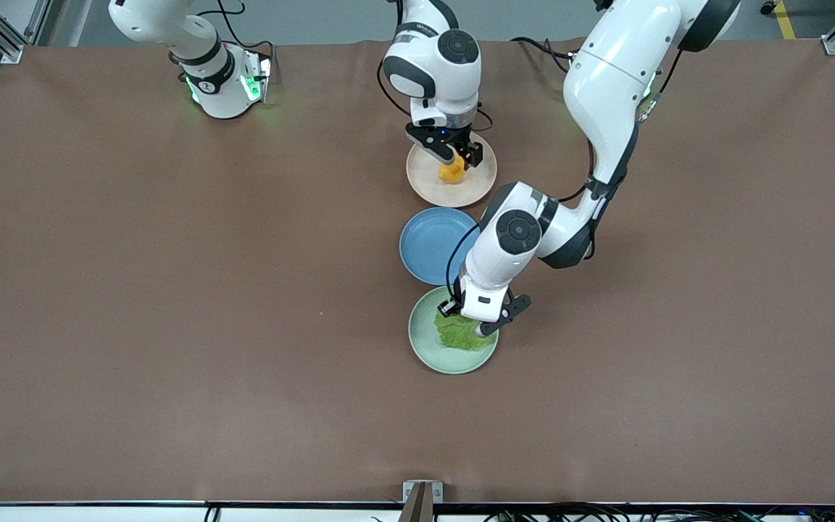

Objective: Pick lemon and lettuce from plates
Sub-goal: 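Lift the lettuce with the left gripper while the right gripper grasps the lemon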

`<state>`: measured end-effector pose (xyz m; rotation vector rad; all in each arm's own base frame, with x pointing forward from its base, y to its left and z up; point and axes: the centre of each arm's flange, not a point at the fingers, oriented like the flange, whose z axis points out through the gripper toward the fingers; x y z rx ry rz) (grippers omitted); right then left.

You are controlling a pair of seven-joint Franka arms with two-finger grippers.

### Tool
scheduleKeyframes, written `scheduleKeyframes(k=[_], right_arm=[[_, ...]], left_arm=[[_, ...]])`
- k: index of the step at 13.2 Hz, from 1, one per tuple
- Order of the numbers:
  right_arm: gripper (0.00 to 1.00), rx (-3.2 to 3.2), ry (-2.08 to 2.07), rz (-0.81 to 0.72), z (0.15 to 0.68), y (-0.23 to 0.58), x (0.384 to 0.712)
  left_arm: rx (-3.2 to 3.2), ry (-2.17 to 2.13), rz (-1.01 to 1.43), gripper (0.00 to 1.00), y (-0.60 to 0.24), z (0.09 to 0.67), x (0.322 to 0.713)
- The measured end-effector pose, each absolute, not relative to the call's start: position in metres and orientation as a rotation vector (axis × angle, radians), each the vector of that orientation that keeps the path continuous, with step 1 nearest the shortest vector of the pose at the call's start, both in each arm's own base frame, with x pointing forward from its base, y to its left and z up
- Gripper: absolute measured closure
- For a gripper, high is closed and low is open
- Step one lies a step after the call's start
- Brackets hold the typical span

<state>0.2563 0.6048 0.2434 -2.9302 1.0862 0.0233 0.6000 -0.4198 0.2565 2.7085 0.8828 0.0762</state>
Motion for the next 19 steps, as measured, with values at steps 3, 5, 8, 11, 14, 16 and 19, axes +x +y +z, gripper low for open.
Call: scheduleKeyframes(k=[3, 5, 8, 11, 14, 16, 19], right_arm=[[0.00, -2.950, 1.068, -0.014, 0.225, 0.612, 0.256], [0.00, -2.967, 1.050, -0.045, 0.217, 0.612, 0.259], [0.00, -2.982, 1.040, -0.061, 0.208, 0.611, 0.259], [0.14, -2.984, 1.038, -0.062, 0.207, 0.611, 0.259], [0.24, -2.983, 1.025, -0.063, 0.208, 0.614, 0.255], [0.35, -2.985, 1.016, -0.066, 0.209, 0.615, 0.253], [0.35, -3.003, 0.997, -0.100, 0.210, 0.613, 0.259]], left_arm=[[2.664, 0.894, 0.126, 0.95, -0.400, 0.345, 0.612], [2.692, 0.926, 0.095, 0.95, -0.365, 0.393, 0.618], [2.808, 0.853, 0.019, 0.95, -0.293, 0.418, 0.623], [2.898, 0.735, -0.039, 0.95, -0.212, 0.397, 0.619], [2.957, 0.624, -0.102, 0.95, -0.150, 0.363, 0.601], [2.972, 0.557, -0.065, 0.95, -0.132, 0.336, 0.583], [3.006, 0.424, -0.031, 0.95, -0.108, 0.285, 0.550]])
